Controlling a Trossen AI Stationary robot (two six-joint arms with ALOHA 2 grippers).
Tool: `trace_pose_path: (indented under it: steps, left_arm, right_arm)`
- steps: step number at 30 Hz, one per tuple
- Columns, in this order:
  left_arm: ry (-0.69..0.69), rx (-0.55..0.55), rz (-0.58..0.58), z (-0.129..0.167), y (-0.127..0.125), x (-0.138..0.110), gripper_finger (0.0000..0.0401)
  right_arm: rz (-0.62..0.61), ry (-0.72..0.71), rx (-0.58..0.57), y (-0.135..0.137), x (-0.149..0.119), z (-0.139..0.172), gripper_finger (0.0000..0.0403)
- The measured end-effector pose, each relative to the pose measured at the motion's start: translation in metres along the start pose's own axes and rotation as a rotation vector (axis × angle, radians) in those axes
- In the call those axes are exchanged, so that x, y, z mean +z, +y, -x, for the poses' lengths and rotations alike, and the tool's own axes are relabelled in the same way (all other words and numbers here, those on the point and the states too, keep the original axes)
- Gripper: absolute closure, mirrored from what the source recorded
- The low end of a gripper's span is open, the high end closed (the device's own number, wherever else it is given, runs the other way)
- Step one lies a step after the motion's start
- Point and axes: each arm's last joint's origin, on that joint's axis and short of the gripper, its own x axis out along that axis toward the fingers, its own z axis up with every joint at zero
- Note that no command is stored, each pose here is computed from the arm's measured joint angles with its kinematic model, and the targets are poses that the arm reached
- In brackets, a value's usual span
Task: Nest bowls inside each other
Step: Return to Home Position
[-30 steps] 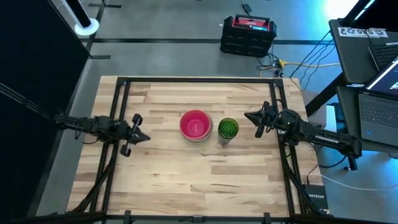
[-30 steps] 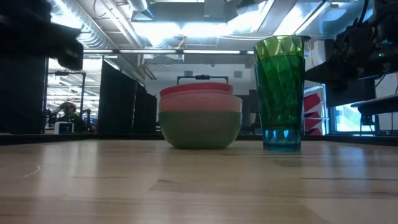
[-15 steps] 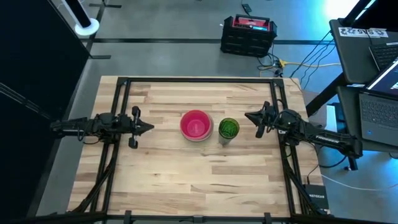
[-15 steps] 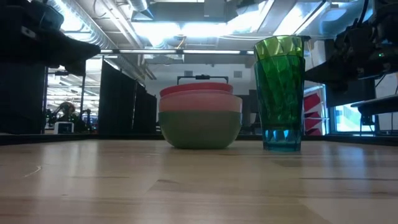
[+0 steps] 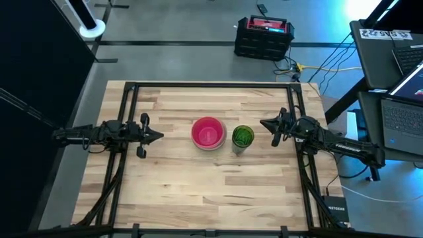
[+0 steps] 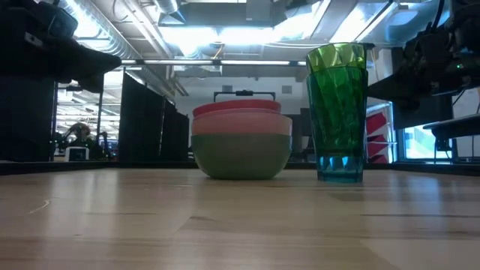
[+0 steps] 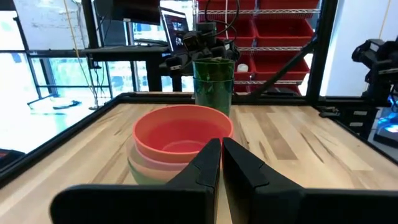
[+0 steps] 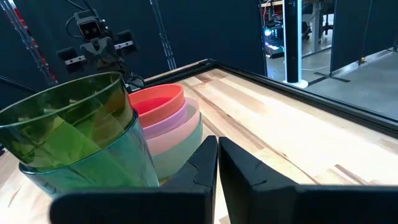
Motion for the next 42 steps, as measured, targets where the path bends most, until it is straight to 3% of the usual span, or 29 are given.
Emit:
trace_pose_path:
  steps: [21, 27, 42]
  left_arm:
    - [0.0, 0.0, 0.004, 0.0, 0.0, 0.0, 0.0401]
    - [0.001, 0.0, 0.004, 0.0, 0.0, 0.0, 0.0401]
    - [0.001, 0.0, 0.004, 0.0, 0.0, 0.0, 0.0401]
  right_arm:
    - [0.2, 0.001, 0.008, 0.0, 0.0, 0.0, 0.0403]
    - [0.324, -0.047, 0.202, 0.007, 0.004, 0.001, 0.0403]
    - [0.272, -0.143, 0.312, 0.019, 0.011, 0.007, 0.0403]
